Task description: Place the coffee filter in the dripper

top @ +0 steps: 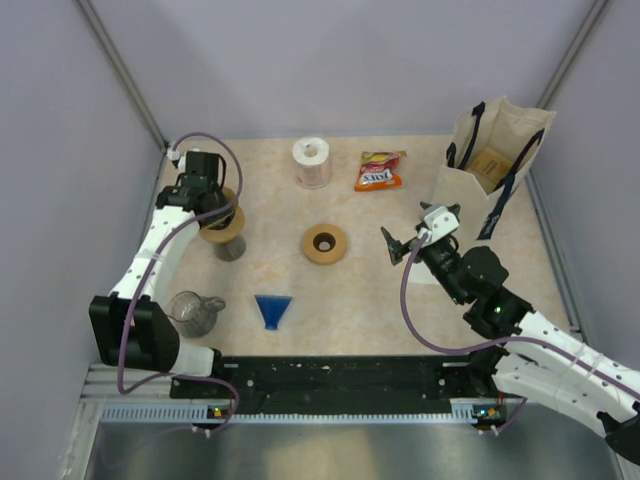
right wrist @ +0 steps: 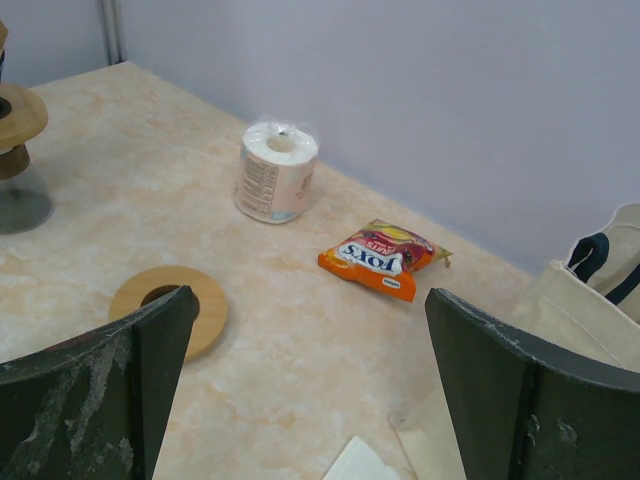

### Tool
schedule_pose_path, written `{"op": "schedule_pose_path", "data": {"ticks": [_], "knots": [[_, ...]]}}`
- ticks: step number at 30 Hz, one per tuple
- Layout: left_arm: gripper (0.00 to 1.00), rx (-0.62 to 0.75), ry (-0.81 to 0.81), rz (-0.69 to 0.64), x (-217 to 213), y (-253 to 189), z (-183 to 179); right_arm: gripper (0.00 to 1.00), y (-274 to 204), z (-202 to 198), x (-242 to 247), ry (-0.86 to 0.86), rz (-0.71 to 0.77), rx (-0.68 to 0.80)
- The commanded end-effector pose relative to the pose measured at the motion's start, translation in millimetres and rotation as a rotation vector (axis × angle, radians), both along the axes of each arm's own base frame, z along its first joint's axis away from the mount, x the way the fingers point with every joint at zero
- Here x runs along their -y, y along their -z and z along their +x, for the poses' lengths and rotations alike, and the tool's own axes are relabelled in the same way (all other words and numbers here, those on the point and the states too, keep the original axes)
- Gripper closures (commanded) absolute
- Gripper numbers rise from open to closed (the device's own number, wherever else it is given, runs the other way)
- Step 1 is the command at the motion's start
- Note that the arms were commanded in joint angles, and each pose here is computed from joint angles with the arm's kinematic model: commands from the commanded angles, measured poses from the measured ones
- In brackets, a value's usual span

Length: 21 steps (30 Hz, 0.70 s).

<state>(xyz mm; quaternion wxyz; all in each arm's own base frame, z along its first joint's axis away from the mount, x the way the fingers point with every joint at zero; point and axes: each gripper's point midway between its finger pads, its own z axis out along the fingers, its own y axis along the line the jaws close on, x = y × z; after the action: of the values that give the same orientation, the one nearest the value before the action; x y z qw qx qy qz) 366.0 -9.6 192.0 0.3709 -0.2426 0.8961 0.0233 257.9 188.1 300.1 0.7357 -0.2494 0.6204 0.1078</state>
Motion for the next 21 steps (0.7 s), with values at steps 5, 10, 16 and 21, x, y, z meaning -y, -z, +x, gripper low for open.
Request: {"op": "schedule_pose_path", "data": {"ticks": [5, 10, 16, 21], "knots": [[0.66, 0.013, -0.015, 0.004, -3.1, 3.2, -1.0, 0.01, -8.6, -1.8, 1.1, 0.006, 0.020, 0.026], [0.65, 0.057, 0.000, -0.008, -0.1, -13.9, 4.9, 0.01, -6.7, -1.5, 1.1, 0.007, 0.017, 0.021], [0.64, 0.102, 0.013, -0.015, 2.0, -31.2, 8.9, 0.01, -7.8, -1.7, 0.7, 0.004, 0.017, 0.024], [0.63, 0.114, 0.028, -0.025, 5.0, -36.2, 11.3, 0.01, -7.2, -2.2, 0.5, 0.003, 0.015, 0.022]]}}
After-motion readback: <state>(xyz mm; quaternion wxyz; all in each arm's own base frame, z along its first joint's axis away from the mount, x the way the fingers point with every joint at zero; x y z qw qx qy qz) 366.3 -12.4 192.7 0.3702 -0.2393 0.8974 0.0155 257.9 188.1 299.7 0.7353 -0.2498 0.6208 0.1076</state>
